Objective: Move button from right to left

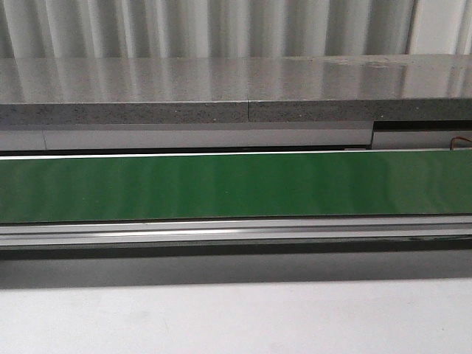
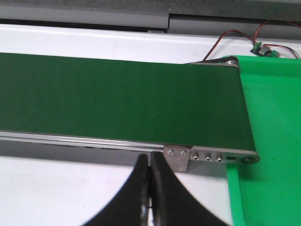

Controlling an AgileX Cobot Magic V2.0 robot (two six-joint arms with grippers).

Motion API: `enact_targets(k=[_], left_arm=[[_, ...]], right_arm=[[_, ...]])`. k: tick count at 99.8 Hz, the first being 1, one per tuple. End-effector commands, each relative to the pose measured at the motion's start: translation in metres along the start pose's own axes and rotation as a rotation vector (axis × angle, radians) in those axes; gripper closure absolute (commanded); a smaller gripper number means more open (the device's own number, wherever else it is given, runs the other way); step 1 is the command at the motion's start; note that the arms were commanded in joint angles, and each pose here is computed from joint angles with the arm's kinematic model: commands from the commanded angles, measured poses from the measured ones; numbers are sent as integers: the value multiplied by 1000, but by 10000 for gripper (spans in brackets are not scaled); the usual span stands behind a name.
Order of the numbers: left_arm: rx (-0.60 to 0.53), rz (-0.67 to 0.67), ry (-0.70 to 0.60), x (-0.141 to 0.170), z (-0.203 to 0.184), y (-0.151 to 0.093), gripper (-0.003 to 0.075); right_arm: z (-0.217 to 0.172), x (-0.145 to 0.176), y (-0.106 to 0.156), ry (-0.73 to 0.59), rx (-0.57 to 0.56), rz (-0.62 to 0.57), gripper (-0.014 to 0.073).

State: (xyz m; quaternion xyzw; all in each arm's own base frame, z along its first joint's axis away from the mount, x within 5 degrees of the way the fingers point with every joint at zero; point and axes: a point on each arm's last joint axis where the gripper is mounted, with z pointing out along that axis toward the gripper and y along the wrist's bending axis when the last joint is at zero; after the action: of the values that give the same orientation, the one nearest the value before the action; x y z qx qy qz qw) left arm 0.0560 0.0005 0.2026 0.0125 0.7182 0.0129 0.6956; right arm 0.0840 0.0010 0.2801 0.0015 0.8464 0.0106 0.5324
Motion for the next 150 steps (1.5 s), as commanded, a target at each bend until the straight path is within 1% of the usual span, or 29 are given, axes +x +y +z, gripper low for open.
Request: enact_targets(k=[1,28,45,51,52,53,54,58,59,65,66,67,70,72,73,75,92,107,111,125,139,150], left_arm=[[3,-17,-97,-1,-2,-1,740],[3,-17,-97,-1,-2,-1,740],[3,-17,-97,-1,-2,-1,740],[3,-17,-97,-1,-2,-1,740],[3,-17,-97,-1,-2,-1,740],[3,-17,-97,-1,-2,-1,740],[3,-17,-97,-1,-2,-1,740],[3,-17,-97,-1,-2,-1,740],[3,-17,-97,-1,-2,-1,740],[3,-17,-97,-1,-2,-1,740],[3,-17,-97,-1,-2,-1,740],[3,-17,-97,-1,-2,-1,740],[3,-17,-97,-1,-2,-1,740],[3,-17,-97,-1,-2,-1,740],[3,-17,-97,-1,-2,-1,740],[3,-17,-97,-1,-2,-1,740],[3,-17,-97,-1,-2,-1,740],[3,-17,-97,-1,-2,-1,740],[3,-17,-97,-1,-2,-1,740],[3,-17,-97,-1,-2,-1,740],[3,-17,-97,-1,-2,-1,740],[3,-17,-97,-1,-2,-1,740]], right_arm=[[-3,-12,-1,-78,18,11,662],[-3,-10,-2,-102,26,15,662],[-7,-3,-1,-205,34,5,662],[-7,3,-2,-234,46,-8,662],[-7,4,-1,-238,41,14,662],[-7,5,-2,-239,51,-7,662],[-7,6,-2,-247,45,18,662],[-7,11,-3,-260,61,-3,662],[-7,12,-3,-264,54,26,662],[-6,20,-5,-294,72,16,662],[-6,21,-5,-296,66,46,662],[-5,23,-5,-302,74,24,662],[-5,28,-6,-320,74,49,662],[-6,29,-6,-338,78,41,662],[-5,30,-6,-339,72,65,662],[-5,33,-6,-357,71,74,662],[0,57,-5,-465,45,76,662],[7,78,-3,-509,6,93,662],[5,79,-4,-503,7,102,662],[3,75,-3,-545,-1,99,662],[0,70,-2,-618,-17,95,662],[-1,69,-2,-625,-18,95,662]])
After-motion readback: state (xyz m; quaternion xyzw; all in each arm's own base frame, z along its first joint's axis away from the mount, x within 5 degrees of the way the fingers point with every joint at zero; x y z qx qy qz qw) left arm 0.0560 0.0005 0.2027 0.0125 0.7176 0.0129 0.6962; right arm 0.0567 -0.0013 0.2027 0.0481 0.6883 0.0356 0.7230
